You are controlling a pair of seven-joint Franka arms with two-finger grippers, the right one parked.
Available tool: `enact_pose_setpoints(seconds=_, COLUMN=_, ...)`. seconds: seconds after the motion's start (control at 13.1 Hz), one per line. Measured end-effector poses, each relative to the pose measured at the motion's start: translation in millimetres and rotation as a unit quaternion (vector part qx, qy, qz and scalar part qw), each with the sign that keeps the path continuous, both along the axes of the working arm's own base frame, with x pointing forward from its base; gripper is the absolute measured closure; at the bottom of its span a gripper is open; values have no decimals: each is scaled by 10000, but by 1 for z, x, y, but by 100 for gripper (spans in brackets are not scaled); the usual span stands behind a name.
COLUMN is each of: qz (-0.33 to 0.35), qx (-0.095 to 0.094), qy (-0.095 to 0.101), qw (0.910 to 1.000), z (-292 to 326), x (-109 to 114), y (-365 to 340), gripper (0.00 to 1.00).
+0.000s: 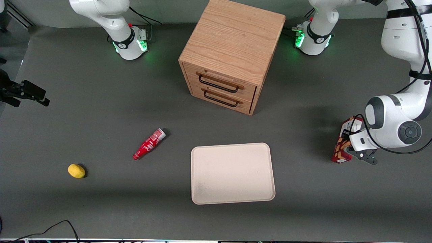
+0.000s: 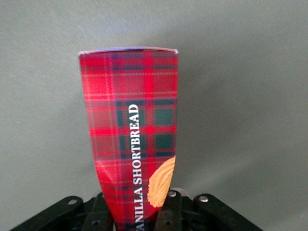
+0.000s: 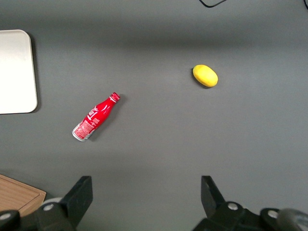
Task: Place red cookie box on tray
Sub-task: 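Lift the red cookie box upright with the left gripper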
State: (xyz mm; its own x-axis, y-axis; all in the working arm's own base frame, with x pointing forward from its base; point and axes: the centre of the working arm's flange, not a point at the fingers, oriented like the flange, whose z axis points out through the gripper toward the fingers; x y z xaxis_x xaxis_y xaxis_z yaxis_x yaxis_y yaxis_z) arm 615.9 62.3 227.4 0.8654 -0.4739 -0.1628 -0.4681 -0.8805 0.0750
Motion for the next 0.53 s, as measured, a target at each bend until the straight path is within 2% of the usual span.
enact_pose_setpoints(seconds=0.15, qz=26, qx=-30, qy=160, qw=9999, z=32, x=12, y=1, gripper=72)
enact_pose_setpoints(seconds=0.31, qz=59, qx=-46, qy=249, qw=9997, z=94, x=29, y=4, gripper=74)
enact_pose_setpoints(seconds=0.53, qz=352, qx=-5, qy=123, qw=9993, z=214, x=37, y=2, gripper=74)
